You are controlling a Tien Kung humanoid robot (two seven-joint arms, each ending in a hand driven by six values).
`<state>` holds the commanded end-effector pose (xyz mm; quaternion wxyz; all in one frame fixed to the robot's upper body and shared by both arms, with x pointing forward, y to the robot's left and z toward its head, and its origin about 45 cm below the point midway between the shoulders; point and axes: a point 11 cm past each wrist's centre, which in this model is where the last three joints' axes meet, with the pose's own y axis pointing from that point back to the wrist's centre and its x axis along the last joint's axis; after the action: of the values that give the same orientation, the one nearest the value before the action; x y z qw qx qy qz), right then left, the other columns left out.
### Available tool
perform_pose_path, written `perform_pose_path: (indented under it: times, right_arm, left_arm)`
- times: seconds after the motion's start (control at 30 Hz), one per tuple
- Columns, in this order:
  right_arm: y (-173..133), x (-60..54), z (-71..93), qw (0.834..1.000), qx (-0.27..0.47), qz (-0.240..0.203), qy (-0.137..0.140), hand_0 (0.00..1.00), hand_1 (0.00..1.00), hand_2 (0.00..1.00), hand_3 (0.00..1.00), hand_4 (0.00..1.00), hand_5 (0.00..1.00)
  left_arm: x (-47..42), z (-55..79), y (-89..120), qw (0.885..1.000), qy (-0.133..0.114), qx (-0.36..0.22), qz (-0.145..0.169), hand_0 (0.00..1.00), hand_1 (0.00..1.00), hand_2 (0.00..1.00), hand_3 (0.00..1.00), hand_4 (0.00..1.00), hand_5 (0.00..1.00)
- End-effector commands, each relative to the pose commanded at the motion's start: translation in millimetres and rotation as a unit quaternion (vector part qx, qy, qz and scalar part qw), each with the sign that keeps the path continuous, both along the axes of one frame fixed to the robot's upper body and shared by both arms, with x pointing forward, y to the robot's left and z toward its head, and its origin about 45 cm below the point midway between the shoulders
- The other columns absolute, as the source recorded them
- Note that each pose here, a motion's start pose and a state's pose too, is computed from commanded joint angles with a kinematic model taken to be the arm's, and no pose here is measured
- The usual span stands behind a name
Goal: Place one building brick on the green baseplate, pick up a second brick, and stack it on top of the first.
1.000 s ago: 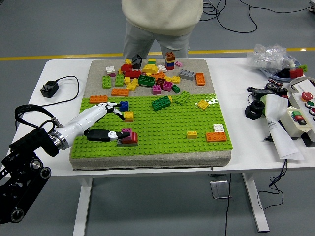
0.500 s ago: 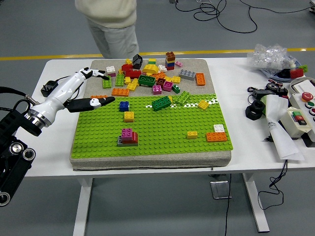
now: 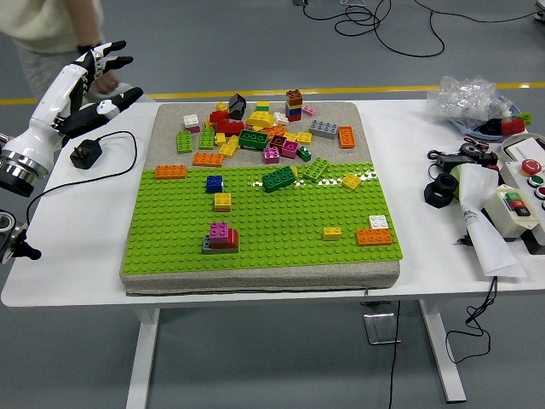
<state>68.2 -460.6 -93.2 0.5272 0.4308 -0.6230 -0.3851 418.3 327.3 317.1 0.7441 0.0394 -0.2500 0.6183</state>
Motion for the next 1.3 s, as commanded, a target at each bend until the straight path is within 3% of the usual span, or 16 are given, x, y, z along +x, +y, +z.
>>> perform_pose_path:
  times: [0.17,0.37,0.73,1.3]
  right_arm:
    - [-1.0,1.6,0.7,1.0,-0.002,0.0,-0.001,0.761,0.683,0.727,0.692,0.948,0.686]
    - [-5.9,6.5,3.6,1.0,-0.008,-0.003,-0.008,0.761,0.686,0.726,0.691,0.948,0.686]
    - [-12.3,11.6,7.4,1.0,-0.014,-0.008,-0.014,0.761,0.691,0.727,0.691,0.948,0.686]
    - [-8.7,18.5,7.1,1.0,-0.017,-0.007,-0.02,0.764,0.695,0.733,0.691,0.949,0.686]
  left_arm:
    - [7.0,6.4,12.3,0.996,0.017,-0.082,-0.004,0.998,0.938,0.939,0.987,0.949,0.764]
    - [13.7,10.5,22.8,0.992,0.032,-0.124,-0.006,0.998,0.953,0.956,0.997,0.942,0.771]
    - [20.8,8.7,32.1,0.993,0.054,-0.109,0.005,0.998,0.998,0.991,0.998,0.922,0.788]
    - [22.6,14.9,37.9,0.994,0.054,-0.088,0.025,0.998,0.998,0.998,0.998,0.914,0.805]
